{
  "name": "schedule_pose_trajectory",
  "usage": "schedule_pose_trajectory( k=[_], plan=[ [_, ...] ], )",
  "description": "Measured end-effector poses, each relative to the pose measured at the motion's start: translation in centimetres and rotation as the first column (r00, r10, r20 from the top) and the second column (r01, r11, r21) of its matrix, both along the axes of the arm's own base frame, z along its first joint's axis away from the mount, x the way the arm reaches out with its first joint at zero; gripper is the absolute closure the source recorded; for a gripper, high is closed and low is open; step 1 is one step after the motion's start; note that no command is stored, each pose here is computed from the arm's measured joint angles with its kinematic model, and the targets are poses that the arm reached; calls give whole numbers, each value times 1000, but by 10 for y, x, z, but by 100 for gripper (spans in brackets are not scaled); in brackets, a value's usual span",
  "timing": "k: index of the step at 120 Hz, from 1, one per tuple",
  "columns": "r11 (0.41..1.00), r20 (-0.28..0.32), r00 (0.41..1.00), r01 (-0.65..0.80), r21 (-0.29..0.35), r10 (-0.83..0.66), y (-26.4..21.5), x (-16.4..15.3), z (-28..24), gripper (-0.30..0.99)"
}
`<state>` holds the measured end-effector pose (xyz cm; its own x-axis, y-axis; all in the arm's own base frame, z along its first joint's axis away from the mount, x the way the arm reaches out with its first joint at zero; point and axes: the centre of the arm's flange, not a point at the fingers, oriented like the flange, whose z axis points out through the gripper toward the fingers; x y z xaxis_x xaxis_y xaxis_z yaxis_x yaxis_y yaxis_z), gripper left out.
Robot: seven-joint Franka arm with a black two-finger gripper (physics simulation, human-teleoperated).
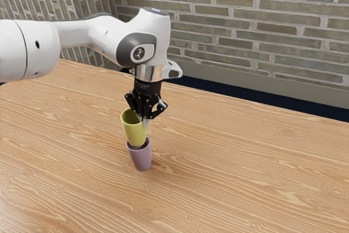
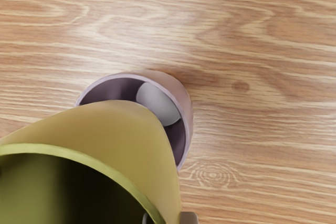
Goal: Place the left cup onto the right cup
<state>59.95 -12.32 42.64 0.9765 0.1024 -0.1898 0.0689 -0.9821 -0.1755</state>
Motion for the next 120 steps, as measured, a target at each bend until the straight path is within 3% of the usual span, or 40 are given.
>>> schedule_pose_trajectory(
  k=[85, 120],
  plan=[
    [1000, -17, 1000, -22, -7, 22, 8, 7, -15, 78],
    [999, -26, 999, -29, -18, 28, 5, 7, -16, 61]
  ],
)
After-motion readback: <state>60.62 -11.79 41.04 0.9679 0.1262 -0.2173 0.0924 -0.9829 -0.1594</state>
